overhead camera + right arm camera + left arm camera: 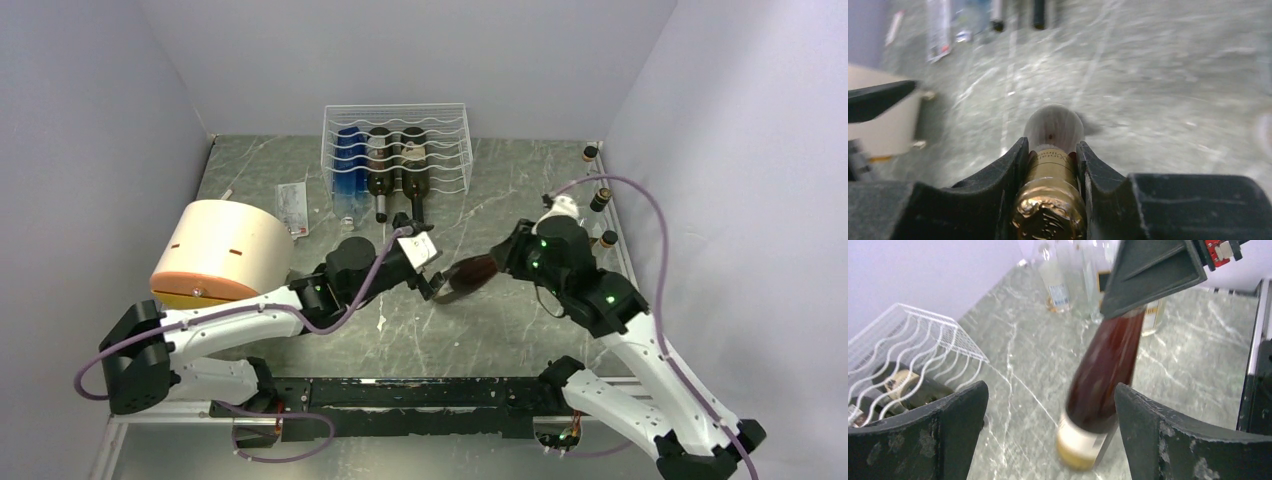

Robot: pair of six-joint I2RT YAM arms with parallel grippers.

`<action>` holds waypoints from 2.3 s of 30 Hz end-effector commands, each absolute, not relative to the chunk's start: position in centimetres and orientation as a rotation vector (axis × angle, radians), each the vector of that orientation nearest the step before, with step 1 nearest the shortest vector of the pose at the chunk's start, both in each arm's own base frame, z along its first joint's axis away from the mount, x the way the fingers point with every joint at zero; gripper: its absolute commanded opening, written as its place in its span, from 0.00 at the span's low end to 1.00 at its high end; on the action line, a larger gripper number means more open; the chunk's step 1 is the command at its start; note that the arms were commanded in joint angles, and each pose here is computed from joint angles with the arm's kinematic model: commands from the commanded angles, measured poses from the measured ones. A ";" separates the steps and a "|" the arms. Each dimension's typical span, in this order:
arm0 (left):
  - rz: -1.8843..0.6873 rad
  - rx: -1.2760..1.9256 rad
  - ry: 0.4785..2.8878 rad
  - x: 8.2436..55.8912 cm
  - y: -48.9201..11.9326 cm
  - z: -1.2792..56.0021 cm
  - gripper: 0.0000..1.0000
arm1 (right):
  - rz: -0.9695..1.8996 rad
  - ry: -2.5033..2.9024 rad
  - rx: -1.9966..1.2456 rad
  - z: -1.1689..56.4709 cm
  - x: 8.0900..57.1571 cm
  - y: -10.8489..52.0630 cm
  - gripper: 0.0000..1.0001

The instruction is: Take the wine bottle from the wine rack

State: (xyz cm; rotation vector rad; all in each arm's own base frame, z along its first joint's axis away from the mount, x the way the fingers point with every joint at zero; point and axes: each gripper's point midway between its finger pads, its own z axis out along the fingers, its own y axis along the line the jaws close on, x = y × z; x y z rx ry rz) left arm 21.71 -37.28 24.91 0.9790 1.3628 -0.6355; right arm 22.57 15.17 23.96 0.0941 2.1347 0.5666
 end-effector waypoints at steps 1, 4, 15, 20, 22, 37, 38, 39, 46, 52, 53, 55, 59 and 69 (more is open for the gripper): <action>-0.679 0.870 1.246 21.3 -36.5 29.7 1.00 | 0.188 1.997 0.349 28.6 21.7 6.1 0.00; -0.649 0.821 1.239 21.7 -35.5 30.6 1.00 | 0.088 1.996 0.415 29.6 20.2 3.5 0.00; -0.516 0.649 1.278 23.8 -32.2 32.0 1.00 | -0.206 1.916 0.652 30.6 17.2 -3.0 0.00; -0.494 0.624 1.283 24.1 -31.6 32.4 1.00 | -0.294 1.825 0.716 30.9 16.6 -5.1 0.00; -0.484 0.613 1.287 24.2 -31.4 32.4 1.00 | -0.313 1.779 0.751 31.1 16.4 -5.8 0.00; -0.370 0.503 1.384 27.0 -29.1 32.1 0.99 | -0.377 1.772 0.698 29.5 18.2 -5.1 0.14; -0.371 0.493 1.389 27.3 -28.9 32.1 0.99 | -0.372 1.774 0.697 29.5 18.1 -5.1 0.19; -0.373 0.483 1.392 27.5 -28.7 32.2 0.99 | -0.365 1.772 0.697 29.6 18.0 -5.2 0.27; -0.352 0.432 1.406 28.7 -27.3 32.3 0.99 | -0.345 1.757 0.688 31.1 17.3 -5.7 0.68; -0.334 0.403 1.403 29.1 -26.4 32.7 0.99 | -0.304 1.749 0.618 33.6 17.4 -5.4 0.87; -0.329 0.396 1.402 29.2 -26.2 32.8 0.99 | -0.293 1.747 0.570 34.5 17.7 -5.1 0.91; -0.322 0.383 1.400 29.4 -25.7 33.0 0.99 | -0.219 1.761 0.435 36.2 18.6 -3.4 0.95; -0.317 0.346 1.395 29.8 -24.6 33.6 0.99 | -0.040 1.715 0.147 40.0 20.5 1.0 1.00; -0.211 0.159 1.385 32.3 -18.5 35.3 0.99 | 0.382 1.825 -0.370 36.9 28.9 17.6 1.00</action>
